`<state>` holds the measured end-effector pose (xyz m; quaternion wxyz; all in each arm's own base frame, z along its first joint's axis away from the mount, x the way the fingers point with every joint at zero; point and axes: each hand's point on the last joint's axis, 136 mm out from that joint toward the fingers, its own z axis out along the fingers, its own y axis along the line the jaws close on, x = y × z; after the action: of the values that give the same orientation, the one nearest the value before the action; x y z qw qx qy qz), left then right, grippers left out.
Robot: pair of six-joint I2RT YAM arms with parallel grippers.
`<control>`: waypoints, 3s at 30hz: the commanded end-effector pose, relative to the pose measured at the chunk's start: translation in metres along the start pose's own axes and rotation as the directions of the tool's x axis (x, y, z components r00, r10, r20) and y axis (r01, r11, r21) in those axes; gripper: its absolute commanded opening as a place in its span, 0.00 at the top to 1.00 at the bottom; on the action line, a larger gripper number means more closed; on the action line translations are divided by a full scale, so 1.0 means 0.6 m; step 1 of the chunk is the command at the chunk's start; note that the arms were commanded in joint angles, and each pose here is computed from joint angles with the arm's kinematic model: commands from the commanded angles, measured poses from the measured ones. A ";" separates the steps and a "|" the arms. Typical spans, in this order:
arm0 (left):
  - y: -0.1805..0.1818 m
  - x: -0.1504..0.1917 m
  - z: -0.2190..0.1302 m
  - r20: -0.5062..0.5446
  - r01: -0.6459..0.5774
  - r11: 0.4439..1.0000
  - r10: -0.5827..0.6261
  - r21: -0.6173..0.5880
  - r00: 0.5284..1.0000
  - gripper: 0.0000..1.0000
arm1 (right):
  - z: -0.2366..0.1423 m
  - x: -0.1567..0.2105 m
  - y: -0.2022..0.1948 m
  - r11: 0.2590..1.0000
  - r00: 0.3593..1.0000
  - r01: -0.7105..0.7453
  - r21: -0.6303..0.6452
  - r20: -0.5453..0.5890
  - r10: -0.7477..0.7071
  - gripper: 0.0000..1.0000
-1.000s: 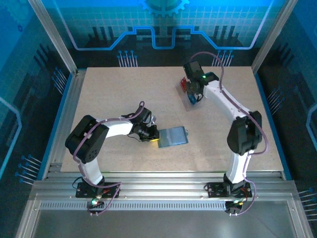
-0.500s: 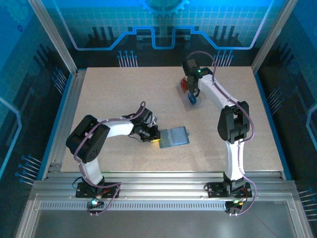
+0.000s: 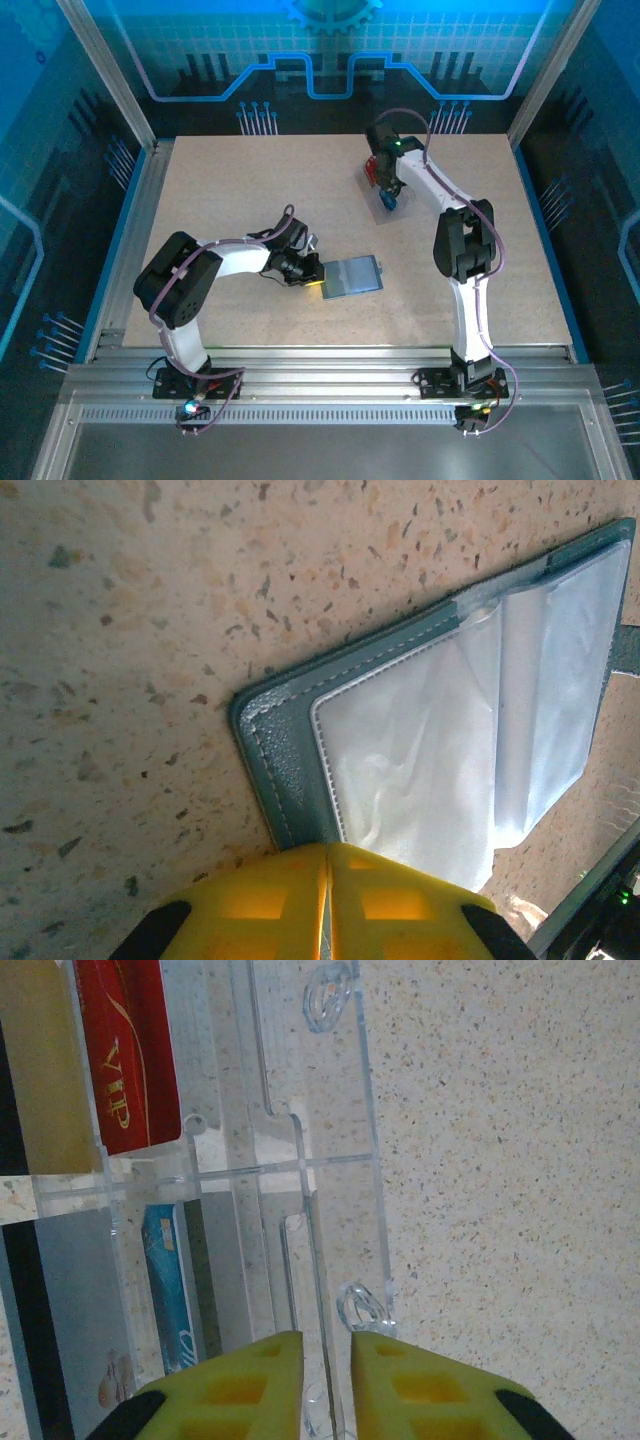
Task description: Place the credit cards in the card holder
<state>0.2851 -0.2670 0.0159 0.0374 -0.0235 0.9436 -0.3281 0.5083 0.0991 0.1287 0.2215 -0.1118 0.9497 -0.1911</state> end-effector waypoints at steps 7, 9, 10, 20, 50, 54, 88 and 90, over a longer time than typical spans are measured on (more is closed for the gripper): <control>0.017 0.030 0.014 -0.061 0.009 1.000 -0.011 -0.025 0.998 0.88 | 0.013 0.009 -0.016 1.000 0.999 -0.001 0.012 -0.045 0.002 0.88; 0.017 0.030 0.014 -0.061 0.008 1.000 -0.010 -0.024 0.998 0.88 | 0.012 0.008 -0.017 1.000 0.999 0.000 0.012 -0.045 0.000 0.90; 0.017 0.030 0.014 -0.061 0.009 1.000 -0.010 -0.024 0.998 0.88 | 0.011 0.007 -0.018 1.000 0.999 0.000 0.012 -0.043 0.000 0.91; 0.018 0.030 0.016 -0.065 0.011 1.000 -0.013 -0.025 0.998 0.88 | -0.023 -0.022 -0.044 0.997 1.000 0.005 0.075 0.004 -0.005 1.00; 0.015 0.032 0.007 -0.057 0.003 1.000 -0.004 -0.026 0.998 0.88 | -0.240 0.210 0.248 0.455 0.897 -0.108 -0.884 0.111 0.427 1.00; 0.017 0.032 0.008 -0.057 0.003 0.999 -0.005 -0.033 0.998 0.88 | -0.200 0.238 0.276 0.420 0.900 -0.136 -0.897 0.065 0.430 1.00; 0.024 0.034 0.020 -0.073 0.021 0.999 -0.024 -0.037 0.997 0.89 | -0.118 0.274 0.285 0.470 0.909 -0.218 -0.855 -0.003 0.417 1.00; 0.025 0.034 0.020 -0.072 0.021 0.999 -0.024 -0.038 0.997 0.89 | -0.115 0.276 0.288 0.463 0.909 -0.225 -0.857 -0.013 0.417 1.00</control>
<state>0.2852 -0.2674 0.0157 0.0368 -0.0243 0.9433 -0.3291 0.3094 0.2305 0.0606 0.2696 -0.0467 0.8954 0.3514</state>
